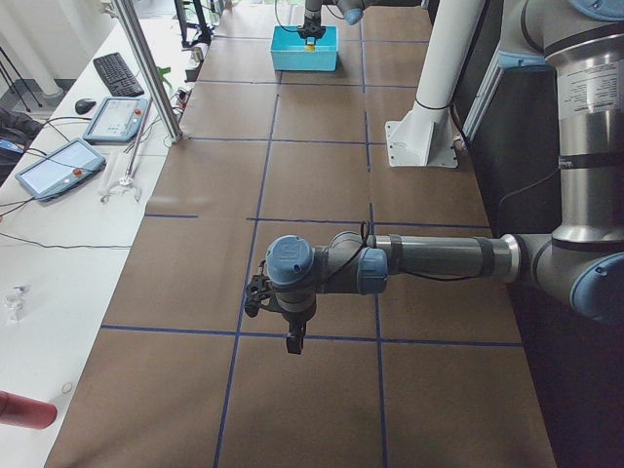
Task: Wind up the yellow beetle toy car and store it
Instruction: 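Lower the car into the bin and open the right gripper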
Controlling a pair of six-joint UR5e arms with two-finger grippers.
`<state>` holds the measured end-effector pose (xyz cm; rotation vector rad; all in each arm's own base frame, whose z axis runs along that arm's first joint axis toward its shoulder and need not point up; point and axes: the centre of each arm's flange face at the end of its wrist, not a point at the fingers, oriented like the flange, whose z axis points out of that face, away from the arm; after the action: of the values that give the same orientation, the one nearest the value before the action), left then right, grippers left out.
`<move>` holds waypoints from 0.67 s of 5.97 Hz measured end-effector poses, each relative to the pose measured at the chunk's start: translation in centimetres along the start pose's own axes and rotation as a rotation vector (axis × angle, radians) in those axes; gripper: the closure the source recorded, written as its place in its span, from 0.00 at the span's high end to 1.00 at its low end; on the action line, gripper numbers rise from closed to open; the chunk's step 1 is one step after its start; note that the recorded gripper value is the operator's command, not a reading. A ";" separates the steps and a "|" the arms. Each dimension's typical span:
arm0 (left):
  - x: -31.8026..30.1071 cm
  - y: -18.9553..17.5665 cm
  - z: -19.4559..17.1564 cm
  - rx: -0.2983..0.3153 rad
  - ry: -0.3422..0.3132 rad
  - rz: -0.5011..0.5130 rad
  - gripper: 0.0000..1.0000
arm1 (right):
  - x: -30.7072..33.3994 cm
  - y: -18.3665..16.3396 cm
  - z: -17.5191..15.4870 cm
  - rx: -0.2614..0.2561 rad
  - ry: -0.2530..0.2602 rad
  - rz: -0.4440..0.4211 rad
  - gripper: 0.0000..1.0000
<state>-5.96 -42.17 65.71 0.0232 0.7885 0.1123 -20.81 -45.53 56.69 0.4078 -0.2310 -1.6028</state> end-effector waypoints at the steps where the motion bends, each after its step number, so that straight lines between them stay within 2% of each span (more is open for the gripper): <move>1: 0.0 0.0 0.0 0.000 0.000 0.000 1.00 | 0.6 -0.1 0.5 -0.015 0.004 0.001 0.57; 2: 0.0 0.0 0.0 -0.001 0.000 0.000 1.00 | 1.1 -0.4 0.7 -0.018 0.007 0.003 1.00; 4: 0.0 -0.1 0.0 -0.001 0.000 0.000 1.00 | 1.6 -0.8 -0.7 0.008 0.024 0.008 1.00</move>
<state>-5.90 -42.22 65.70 0.0225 0.7885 0.1125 -21.35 -46.94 55.55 0.4310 -0.2205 -1.5892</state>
